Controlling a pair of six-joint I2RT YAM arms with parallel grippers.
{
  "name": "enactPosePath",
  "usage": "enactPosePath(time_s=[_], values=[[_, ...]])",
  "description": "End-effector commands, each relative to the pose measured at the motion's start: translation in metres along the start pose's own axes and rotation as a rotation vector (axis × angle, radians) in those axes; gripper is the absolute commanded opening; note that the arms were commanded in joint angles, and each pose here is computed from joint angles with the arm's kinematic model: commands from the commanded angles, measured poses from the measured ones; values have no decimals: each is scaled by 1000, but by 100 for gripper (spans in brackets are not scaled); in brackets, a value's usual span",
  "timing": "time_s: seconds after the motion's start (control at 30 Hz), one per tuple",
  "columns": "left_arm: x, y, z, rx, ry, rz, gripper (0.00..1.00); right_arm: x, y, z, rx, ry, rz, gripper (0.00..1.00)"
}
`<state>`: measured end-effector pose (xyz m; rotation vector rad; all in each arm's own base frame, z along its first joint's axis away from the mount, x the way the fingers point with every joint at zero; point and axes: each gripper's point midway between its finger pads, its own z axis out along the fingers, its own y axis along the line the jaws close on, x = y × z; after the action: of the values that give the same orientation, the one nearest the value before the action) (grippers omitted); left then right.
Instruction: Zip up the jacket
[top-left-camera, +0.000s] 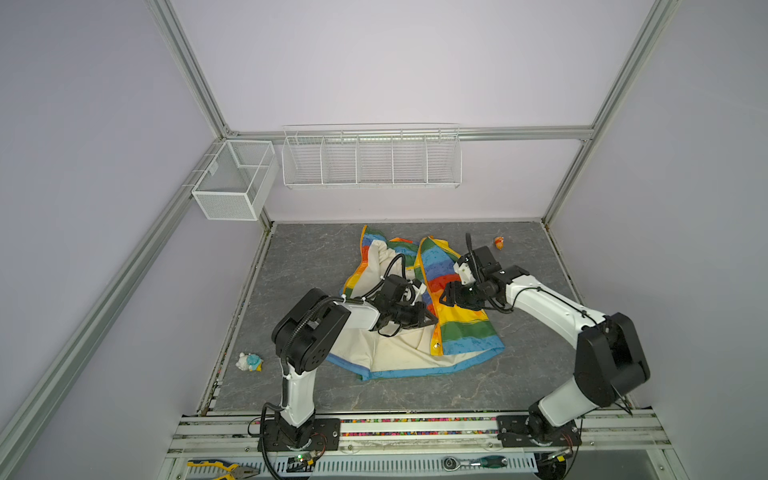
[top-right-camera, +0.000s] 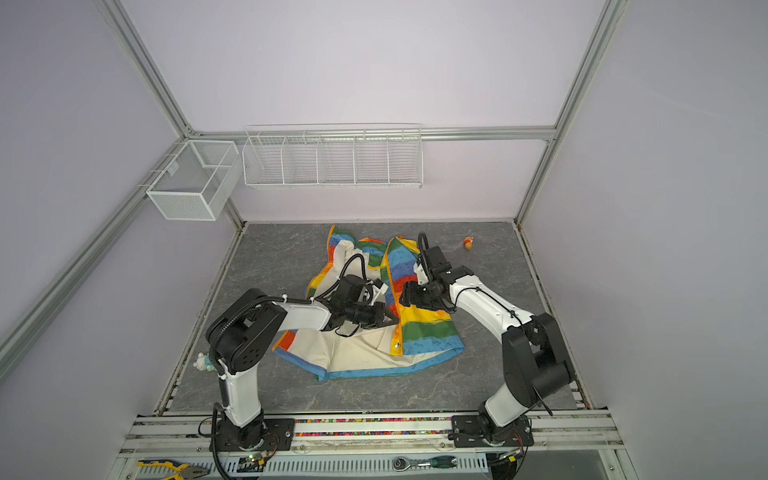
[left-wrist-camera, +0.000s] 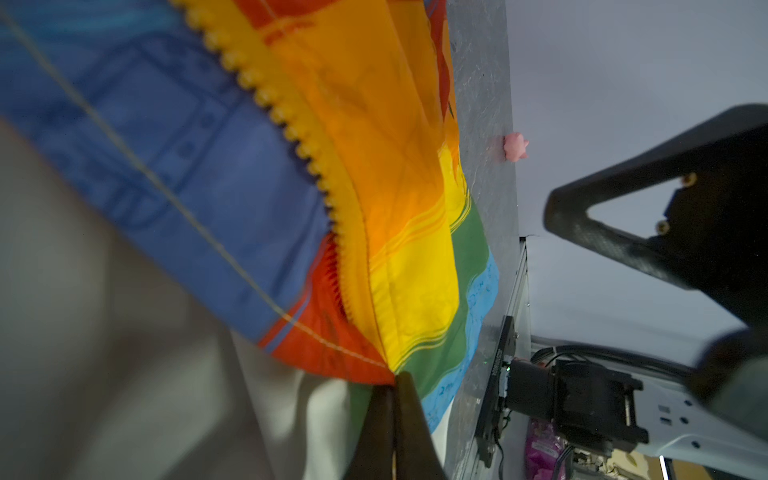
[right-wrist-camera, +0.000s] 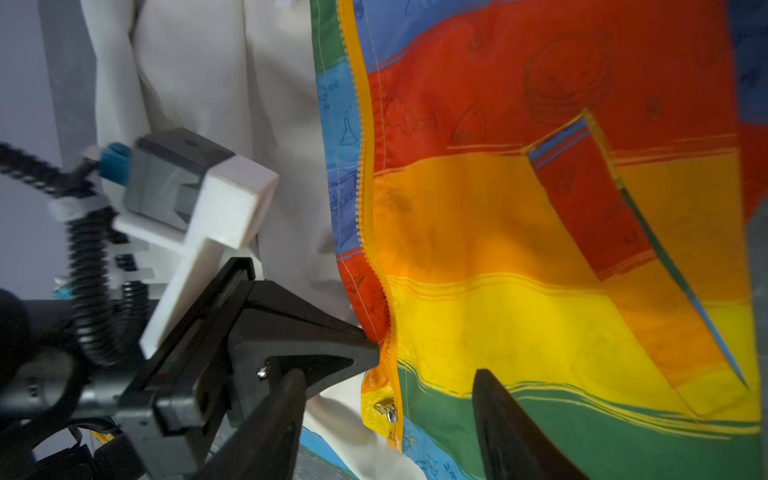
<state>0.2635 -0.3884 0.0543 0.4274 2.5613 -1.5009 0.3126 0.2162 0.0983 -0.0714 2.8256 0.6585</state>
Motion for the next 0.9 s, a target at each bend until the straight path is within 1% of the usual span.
enactPosePath(time_s=[0.0,0.13,0.23,0.3,0.5,0.6,0.7,0.73,0.8,0.87], values=[[-3,-7,-4,-5,-17,31,0,10,-2,19,24,49,12,65],[-4,-13,-8,3,-27,42,0,9,-4,31,34,60,18,60],[-6,-19,-11,15,-33,52,0,8,-5,36,39,64,24,50],[-7,-23,-12,24,-37,57,0,7,-6,38,42,64,30,42],[-7,-26,-13,36,-37,60,0,1,3,37,6,48,41,9],[-8,-29,-15,41,-41,63,1,-3,5,30,3,28,49,7],[-9,-28,-17,28,-51,64,31,-6,14,20,-26,11,44,7],[-9,-26,-16,22,-53,63,37,-8,16,16,-35,3,43,7],[-8,-24,-15,22,-53,64,41,-10,20,10,-49,-11,41,7],[-8,-22,-13,21,-53,61,43,-12,24,2,-61,-22,37,7]])
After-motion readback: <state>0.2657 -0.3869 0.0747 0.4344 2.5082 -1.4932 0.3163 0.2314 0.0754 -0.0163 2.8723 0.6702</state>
